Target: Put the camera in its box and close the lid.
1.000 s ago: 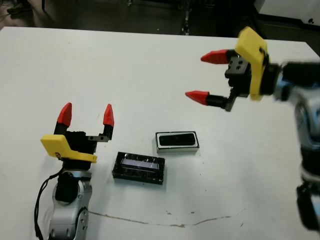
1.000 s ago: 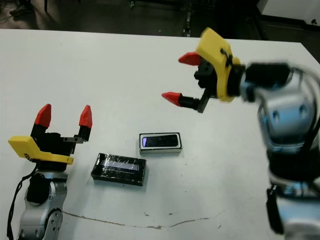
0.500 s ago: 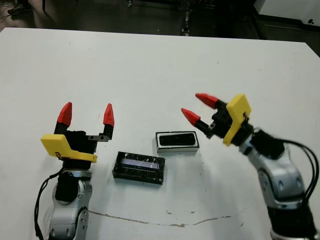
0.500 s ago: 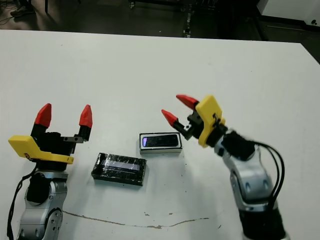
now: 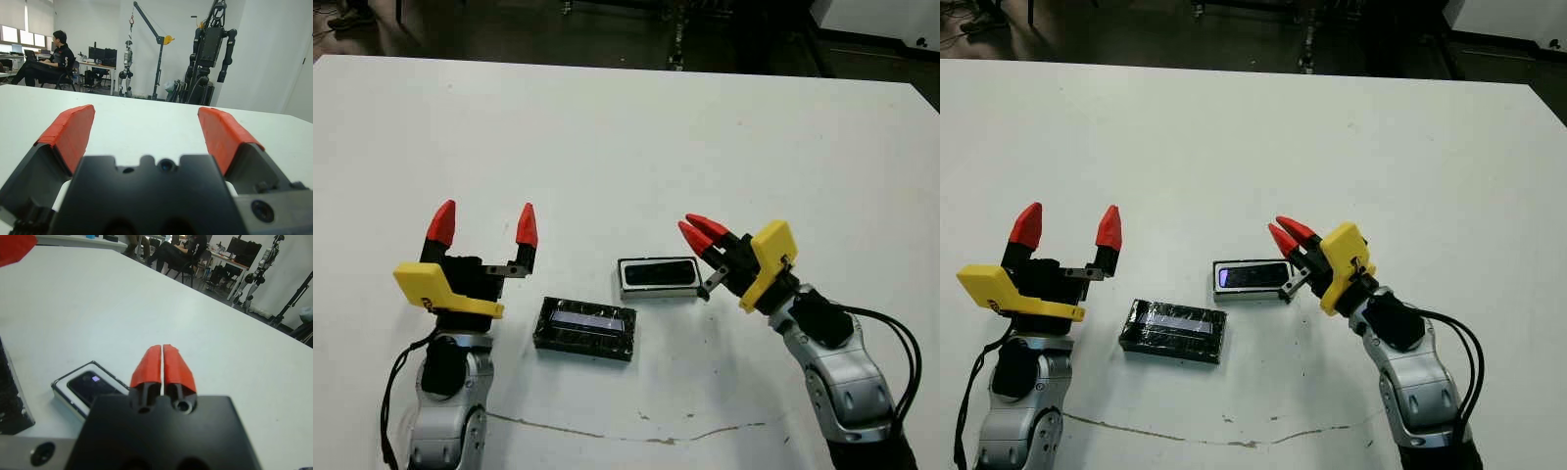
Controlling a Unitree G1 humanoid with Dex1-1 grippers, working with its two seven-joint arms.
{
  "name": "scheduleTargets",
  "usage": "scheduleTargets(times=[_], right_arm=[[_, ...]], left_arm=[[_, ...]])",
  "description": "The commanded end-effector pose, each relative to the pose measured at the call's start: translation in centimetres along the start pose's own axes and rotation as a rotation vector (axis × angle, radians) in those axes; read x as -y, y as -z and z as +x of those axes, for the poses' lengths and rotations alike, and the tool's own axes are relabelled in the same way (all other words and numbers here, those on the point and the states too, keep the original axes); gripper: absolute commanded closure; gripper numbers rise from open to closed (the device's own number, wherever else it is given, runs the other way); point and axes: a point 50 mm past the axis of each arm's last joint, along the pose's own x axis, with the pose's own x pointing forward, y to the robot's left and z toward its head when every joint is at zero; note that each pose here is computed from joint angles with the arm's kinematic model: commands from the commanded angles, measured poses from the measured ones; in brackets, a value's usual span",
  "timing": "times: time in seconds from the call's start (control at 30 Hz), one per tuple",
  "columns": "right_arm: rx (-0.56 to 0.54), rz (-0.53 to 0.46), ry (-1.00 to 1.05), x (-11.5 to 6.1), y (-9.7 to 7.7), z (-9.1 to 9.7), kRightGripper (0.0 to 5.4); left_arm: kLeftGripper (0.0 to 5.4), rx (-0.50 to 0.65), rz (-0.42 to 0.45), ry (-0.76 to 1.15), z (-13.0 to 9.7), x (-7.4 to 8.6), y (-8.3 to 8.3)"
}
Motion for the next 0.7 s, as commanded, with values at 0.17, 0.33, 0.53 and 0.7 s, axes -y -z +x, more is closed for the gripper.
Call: scheduleTargets(times=[0.17, 0.33, 0.53, 0.7], right_arm=[[-0.058, -0.016, -0.003, -0.3, 1.1, -0.5, 5.38], [-0.108, -0.006, -0.015, -0.5, 2.0, -0.7, 5.38], [-0.185, 0.001, -0.038, -0.6, 3.4, -1.0, 5.38], [-0.23, -0.007, -0.056, -0.5, 4.3, -1.3, 5.38]], left_arm=[[0.0, -0.009, 0.01, 0.005, -0.1, 0.0, 0.2], [0.0, -0.01, -0.007, 0.007, 0.0, 0.0, 0.2], [0.0, -0.007, 0.001, 0.011, 0.0, 0.1, 0.1], [0.0, -0.005, -0.012, 0.016, 0.0, 0.0, 0.1]])
